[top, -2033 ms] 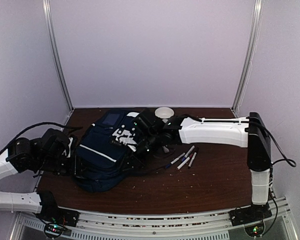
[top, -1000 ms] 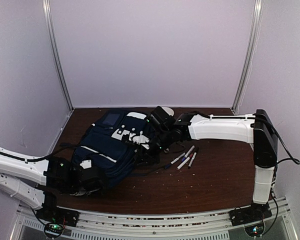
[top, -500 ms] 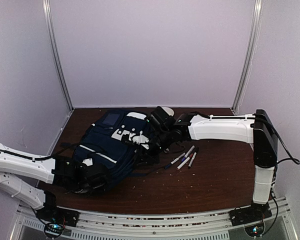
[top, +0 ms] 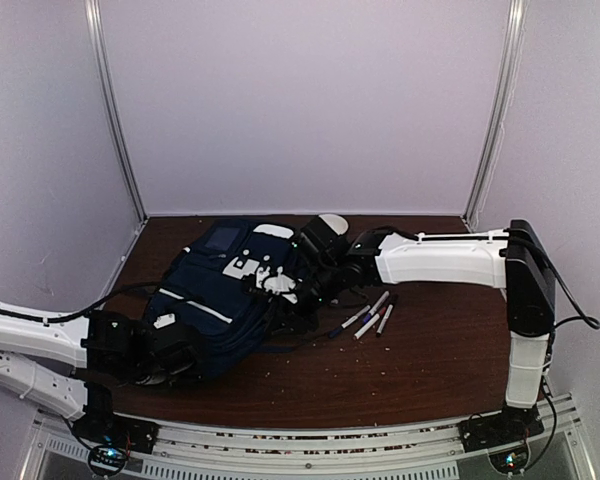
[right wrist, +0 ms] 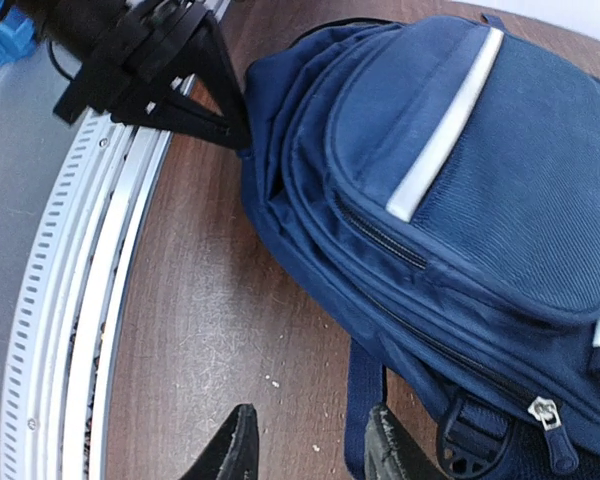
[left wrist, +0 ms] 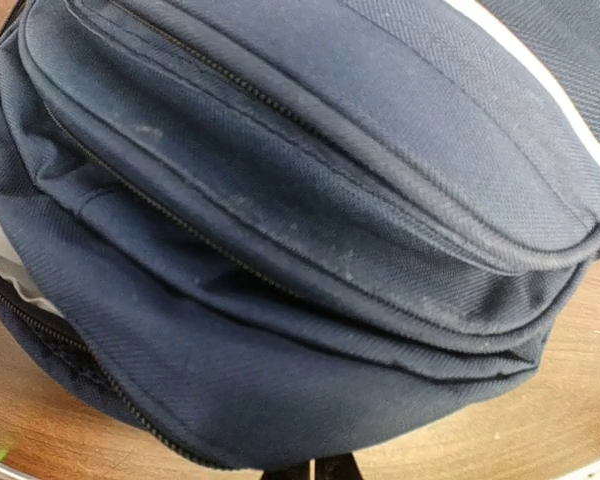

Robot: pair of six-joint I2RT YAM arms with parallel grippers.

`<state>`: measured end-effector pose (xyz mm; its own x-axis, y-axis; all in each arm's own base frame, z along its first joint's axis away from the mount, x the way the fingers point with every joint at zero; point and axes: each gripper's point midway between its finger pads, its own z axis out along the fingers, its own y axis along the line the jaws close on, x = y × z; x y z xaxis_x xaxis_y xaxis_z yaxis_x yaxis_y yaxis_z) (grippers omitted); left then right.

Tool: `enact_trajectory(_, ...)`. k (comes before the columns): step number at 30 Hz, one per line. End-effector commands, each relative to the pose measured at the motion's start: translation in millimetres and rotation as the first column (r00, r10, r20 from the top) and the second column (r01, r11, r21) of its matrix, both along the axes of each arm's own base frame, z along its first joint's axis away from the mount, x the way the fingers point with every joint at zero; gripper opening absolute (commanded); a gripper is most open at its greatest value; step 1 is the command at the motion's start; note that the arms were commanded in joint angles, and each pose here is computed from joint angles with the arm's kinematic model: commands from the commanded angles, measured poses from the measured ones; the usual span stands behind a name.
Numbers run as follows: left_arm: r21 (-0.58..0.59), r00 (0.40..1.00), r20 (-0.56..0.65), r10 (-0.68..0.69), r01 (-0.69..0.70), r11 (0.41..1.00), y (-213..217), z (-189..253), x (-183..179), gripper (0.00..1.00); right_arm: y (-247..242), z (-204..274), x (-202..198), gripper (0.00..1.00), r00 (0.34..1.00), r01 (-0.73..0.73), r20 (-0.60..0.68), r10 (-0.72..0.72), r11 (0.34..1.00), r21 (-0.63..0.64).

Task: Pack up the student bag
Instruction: Grab the largest pocket of the student bag.

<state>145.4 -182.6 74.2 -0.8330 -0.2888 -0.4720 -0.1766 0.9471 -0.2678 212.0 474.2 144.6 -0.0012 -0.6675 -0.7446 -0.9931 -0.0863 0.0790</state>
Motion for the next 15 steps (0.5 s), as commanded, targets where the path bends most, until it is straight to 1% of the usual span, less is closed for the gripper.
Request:
enact_trajectory(1, 0.002, 0.999, 0.033, -0.011, 0.011, 1.000, 16, 5, -1, 0.00, 13, -8, -13, 0.38, 0.985, -0.095, 0.148, 0.093, 0.995, 0.010)
enact_trajectory(4, -0.016, 0.999, 0.036, -0.017, 0.017, 1.000, 24, 2, -4, 0.00, 25, -10, -19, 0.40, 0.961, -0.130, 0.249, 0.124, 0.992, 0.007)
enact_trajectory(8, -0.055, 0.997, 0.057, -0.052, 0.055, 0.997, 21, 6, -4, 0.00, 48, -13, -24, 0.41, 0.923, -0.151, 0.358, 0.144, 0.989, -0.009)
enact_trajectory(11, -0.056, 0.996, 0.065, -0.064, 0.068, 0.996, 23, 11, -5, 0.00, 70, -12, -32, 0.41, 0.913, -0.168, 0.379, 0.152, 0.986, 0.009)
enact_trajectory(13, -0.057, 0.996, 0.065, -0.066, 0.069, 0.996, 25, 13, -5, 0.00, 80, -16, -38, 0.41, 0.905, -0.188, 0.387, 0.174, 0.982, 0.000)
enact_trajectory(15, -0.082, 0.994, 0.067, -0.083, 0.089, 0.993, 20, 13, -6, 0.00, 85, -19, -40, 0.41, 0.903, -0.193, 0.390, 0.180, 0.981, -0.005)
